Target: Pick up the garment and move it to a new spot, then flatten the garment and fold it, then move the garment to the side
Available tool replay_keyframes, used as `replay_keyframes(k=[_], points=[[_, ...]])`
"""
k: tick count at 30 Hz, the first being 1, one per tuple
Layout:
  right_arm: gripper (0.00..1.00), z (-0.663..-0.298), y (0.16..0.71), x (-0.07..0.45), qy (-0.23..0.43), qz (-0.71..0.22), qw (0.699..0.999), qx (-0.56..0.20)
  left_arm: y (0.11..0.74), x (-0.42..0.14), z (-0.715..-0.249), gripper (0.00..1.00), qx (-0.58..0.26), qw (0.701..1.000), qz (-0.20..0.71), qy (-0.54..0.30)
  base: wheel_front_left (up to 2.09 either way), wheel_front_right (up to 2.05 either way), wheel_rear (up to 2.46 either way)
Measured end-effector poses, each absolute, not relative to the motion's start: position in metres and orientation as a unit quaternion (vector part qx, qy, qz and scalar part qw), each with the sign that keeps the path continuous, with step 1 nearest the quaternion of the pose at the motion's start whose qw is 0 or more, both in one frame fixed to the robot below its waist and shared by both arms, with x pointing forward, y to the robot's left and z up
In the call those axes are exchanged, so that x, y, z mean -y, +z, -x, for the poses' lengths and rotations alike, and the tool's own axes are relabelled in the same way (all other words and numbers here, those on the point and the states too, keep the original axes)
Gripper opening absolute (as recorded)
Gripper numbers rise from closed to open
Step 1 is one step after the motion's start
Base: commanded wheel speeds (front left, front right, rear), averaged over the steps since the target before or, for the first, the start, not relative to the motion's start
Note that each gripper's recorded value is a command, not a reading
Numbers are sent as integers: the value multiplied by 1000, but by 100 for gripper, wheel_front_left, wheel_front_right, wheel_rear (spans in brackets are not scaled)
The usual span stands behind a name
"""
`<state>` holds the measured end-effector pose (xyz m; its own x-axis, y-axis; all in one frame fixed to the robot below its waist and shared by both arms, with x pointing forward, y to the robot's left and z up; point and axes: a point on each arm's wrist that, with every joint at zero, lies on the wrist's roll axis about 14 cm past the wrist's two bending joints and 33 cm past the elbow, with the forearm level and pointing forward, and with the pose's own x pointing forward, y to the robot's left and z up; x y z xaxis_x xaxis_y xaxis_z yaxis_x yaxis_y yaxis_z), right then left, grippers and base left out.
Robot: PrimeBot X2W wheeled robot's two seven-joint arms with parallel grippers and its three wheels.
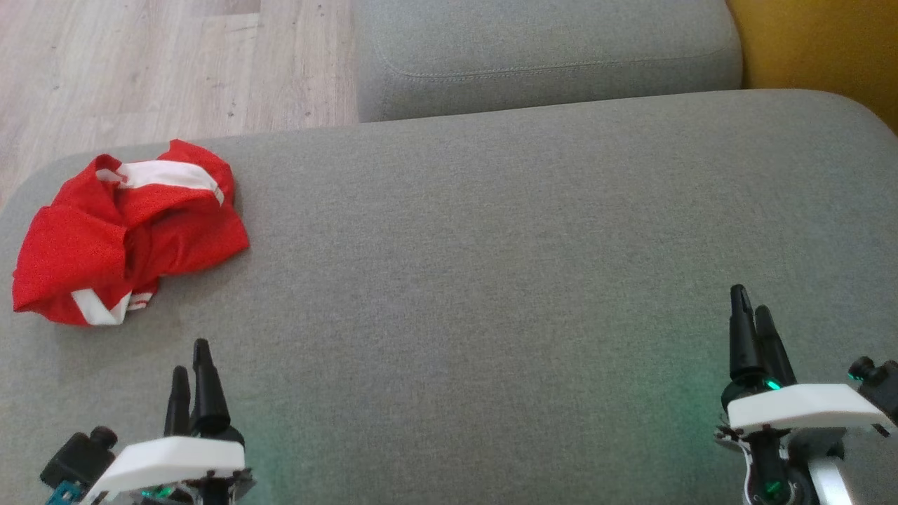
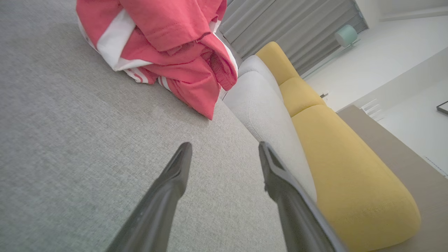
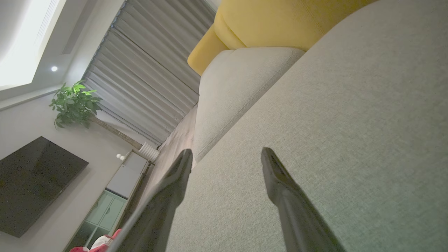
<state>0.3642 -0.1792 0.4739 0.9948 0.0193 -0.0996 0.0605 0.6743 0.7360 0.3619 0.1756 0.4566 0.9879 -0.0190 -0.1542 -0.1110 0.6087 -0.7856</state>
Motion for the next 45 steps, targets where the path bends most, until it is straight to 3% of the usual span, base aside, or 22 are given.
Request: replay_keyframes(k=[19, 45], points=[[100, -365, 484, 167, 20, -285, 958, -32, 445, -172, -355, 100, -89, 947, 309, 7, 0, 0, 0], [100, -361, 484, 157, 54, -118, 991, -19, 441, -170, -352, 100, -86, 985, 150, -24, 0, 0, 0]])
